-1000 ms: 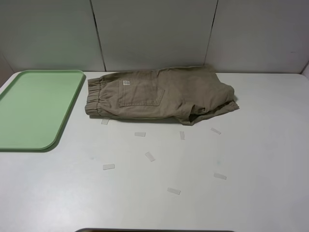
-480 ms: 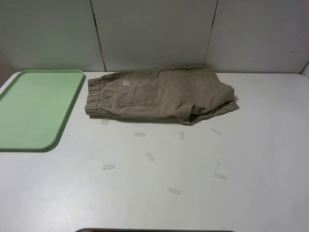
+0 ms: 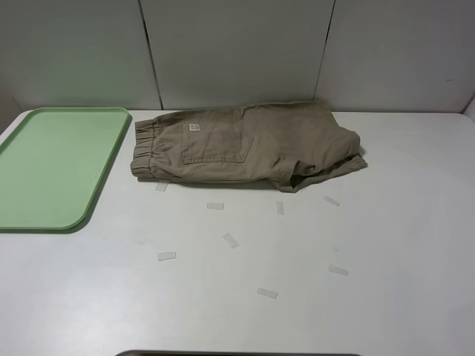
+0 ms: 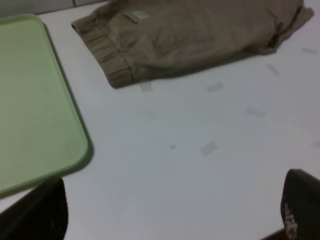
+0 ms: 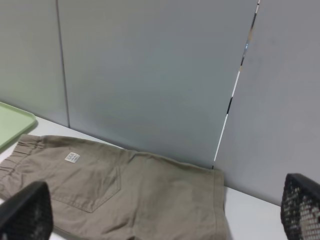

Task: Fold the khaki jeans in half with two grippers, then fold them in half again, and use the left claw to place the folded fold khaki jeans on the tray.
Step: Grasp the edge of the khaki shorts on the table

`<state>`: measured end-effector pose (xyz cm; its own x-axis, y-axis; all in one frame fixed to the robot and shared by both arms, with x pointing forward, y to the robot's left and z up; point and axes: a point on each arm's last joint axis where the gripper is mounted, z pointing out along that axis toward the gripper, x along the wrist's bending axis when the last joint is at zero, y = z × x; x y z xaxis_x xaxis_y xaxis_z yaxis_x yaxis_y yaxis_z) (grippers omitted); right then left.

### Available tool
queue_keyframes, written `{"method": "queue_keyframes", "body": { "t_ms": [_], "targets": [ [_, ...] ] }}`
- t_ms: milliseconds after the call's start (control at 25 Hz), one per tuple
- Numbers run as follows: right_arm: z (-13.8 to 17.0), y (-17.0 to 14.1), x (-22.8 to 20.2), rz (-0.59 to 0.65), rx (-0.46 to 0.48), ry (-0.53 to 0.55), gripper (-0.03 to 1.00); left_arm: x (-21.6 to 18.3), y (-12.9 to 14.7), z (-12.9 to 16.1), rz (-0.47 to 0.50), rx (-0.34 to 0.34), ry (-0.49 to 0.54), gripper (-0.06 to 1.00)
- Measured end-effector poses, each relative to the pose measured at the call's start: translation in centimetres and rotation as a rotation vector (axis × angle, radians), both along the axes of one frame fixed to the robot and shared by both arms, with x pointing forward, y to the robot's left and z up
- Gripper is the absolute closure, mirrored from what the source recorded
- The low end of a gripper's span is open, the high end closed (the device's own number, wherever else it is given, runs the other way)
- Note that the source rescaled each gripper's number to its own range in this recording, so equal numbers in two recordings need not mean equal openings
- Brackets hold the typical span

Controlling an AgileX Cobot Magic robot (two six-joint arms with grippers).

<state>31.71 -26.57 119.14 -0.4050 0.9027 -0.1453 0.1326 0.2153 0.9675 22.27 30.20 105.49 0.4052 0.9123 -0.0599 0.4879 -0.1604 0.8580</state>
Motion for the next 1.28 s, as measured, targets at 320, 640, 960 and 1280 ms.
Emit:
{"method": "queue_keyframes", "body": {
  "t_ms": [320, 640, 960, 1280],
  "targets": [
    [-0.4, 0.0, -0.1, 0.009, -0.013, 0.042, -0.03, 0.5, -0.3, -1.7, -0.012, 0.024, 0.069, 0.10],
    [-1.7, 0.2, -0.7, 0.019, 0.004, 0.219, -0.03, 0.5, -0.3, -1.9, -0.013, 0.029, 0.080, 0.10],
    [-2.5, 0.6, -1.3, 0.007, 0.161, 0.410, -0.03, 0.5, -0.3, -1.9, -0.013, 0.029, 0.080, 0.10],
    [-3.9, 1.3, 0.7, -0.008, 0.136, 0.592, -0.03, 0.5, -0.3, -1.9, -0.013, 0.029, 0.080, 0.10]
  ]
}}
